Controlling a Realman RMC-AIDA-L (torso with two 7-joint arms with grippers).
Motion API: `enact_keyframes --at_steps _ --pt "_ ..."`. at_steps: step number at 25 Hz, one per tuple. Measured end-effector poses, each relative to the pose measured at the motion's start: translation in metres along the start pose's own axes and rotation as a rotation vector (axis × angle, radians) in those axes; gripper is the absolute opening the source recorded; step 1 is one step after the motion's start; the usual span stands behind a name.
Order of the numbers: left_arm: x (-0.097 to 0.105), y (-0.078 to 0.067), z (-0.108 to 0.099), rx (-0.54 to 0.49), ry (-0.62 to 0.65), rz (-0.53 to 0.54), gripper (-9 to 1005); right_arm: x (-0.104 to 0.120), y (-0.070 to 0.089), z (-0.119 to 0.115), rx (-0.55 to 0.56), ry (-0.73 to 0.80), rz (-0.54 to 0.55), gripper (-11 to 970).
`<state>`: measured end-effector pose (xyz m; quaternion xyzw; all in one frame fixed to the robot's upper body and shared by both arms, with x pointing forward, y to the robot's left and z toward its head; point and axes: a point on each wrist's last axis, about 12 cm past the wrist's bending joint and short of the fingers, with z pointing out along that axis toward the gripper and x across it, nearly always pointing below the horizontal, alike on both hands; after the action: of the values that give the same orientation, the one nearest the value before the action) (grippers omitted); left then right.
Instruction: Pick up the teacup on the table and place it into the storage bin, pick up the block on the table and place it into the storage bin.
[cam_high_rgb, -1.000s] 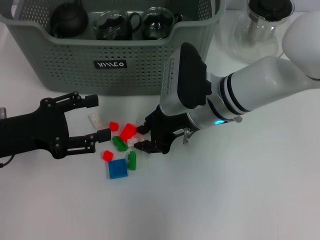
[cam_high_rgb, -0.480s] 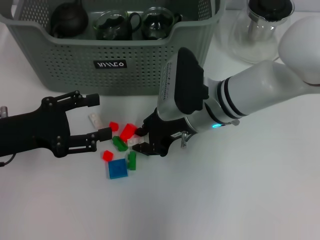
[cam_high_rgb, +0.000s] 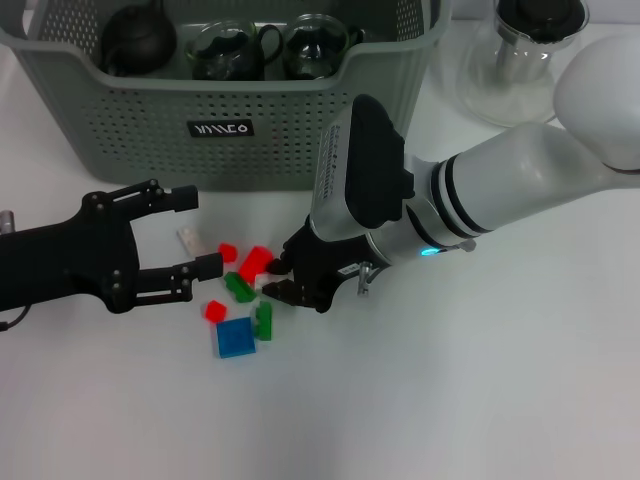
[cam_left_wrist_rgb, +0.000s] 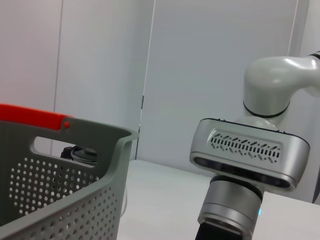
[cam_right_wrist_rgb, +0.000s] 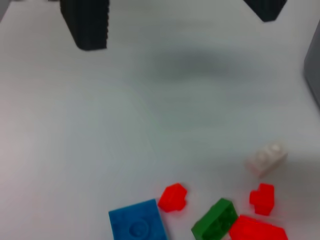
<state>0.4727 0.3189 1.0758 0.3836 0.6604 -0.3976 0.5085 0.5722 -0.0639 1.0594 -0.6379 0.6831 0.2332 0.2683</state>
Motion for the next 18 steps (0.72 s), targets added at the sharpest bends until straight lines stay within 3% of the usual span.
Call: enact_keyframes --at_steps 11,15,17,18 --pt "0.001 -0.002 -0.003 -0.003 -0.005 -0.004 841 -0.003 -0.006 -0.017 -0.021 -0.037 0.038 202" --pt "0.002 -0.002 -0.007 -0.015 -0.002 -0.006 841 -0.002 -0.01 -0.041 -0.071 -0.039 0.077 201" --pt "0.004 -0.004 -0.011 -0.026 0.002 -0.012 841 -0.003 -0.014 -0.069 -0.085 -0.07 0.116 201" --pt "0.005 -0.004 -0.013 -0.031 0.003 -0.015 841 -0.003 -0.014 -0.069 -0.085 -0.07 0.116 201"
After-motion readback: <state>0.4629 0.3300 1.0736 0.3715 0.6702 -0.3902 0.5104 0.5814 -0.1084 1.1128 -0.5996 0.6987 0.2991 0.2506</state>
